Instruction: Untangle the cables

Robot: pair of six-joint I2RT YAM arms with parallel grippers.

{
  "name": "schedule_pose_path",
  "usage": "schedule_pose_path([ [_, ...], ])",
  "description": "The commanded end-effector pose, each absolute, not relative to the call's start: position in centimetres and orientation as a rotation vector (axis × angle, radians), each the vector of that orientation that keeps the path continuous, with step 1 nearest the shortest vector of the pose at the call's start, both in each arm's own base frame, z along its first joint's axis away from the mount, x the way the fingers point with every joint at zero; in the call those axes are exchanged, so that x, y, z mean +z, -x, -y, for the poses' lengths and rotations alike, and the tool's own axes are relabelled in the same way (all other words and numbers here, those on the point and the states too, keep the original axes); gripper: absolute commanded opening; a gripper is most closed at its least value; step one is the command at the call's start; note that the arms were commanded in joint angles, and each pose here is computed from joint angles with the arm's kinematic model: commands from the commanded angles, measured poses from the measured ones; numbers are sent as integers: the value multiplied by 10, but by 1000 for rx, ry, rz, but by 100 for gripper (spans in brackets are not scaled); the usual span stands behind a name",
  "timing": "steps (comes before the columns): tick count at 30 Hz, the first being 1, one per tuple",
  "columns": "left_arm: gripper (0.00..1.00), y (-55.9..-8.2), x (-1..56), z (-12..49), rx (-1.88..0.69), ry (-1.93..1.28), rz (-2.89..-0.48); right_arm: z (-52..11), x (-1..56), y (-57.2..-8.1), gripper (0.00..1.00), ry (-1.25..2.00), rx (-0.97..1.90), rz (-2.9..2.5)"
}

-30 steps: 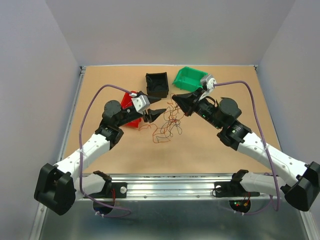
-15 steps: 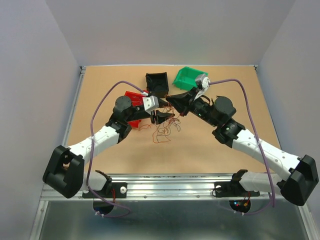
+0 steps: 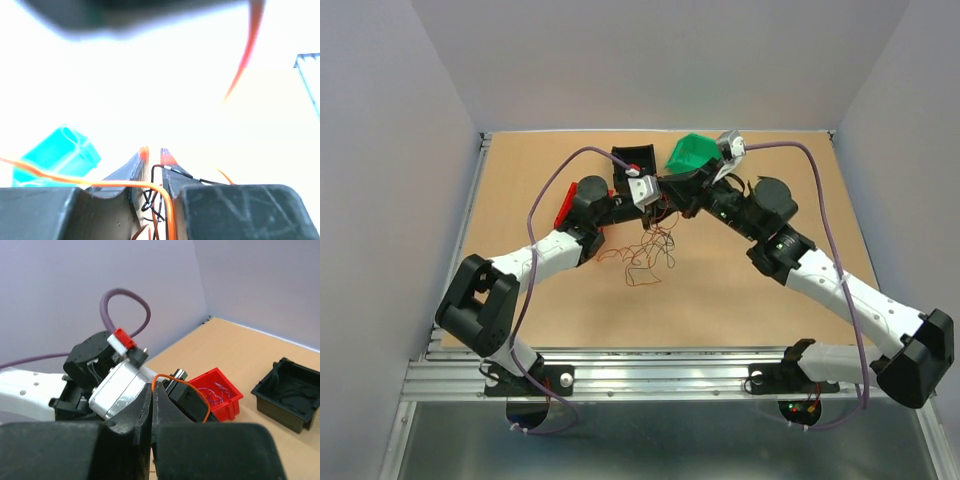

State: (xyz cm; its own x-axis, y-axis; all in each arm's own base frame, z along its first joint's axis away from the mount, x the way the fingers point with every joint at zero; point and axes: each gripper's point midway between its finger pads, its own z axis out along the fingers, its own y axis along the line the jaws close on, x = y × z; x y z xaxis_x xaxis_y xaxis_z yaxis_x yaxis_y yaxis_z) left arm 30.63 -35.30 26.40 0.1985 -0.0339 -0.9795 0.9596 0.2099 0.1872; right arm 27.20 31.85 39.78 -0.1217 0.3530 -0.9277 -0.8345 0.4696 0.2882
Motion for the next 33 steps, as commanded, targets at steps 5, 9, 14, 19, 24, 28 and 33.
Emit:
schedule_pose_path([
  [5,31,-314,202,351,-900,-1139,-1293,-238,625,-195,1,326,1085,-742],
  [9,39,-305,216,347,-902,-1141,-1255,-227,631,-201,0,284,1024,-782],
  [14,43,-297,218,341,-905,-1139,-1240,-218,654,-199,1,258,993,-721],
  [19,43,-305,205,344,-888,-1149,-1291,-214,686,-203,1,241,950,-657],
  [24,45,-341,176,339,-784,-1067,-1471,-202,715,-205,0,191,889,-601],
  [28,45,-362,154,346,-794,-1058,-1584,-182,747,-199,1,123,827,-481],
  [33,48,-375,122,348,-791,-1041,-1724,-168,780,-192,1,77,766,-351],
])
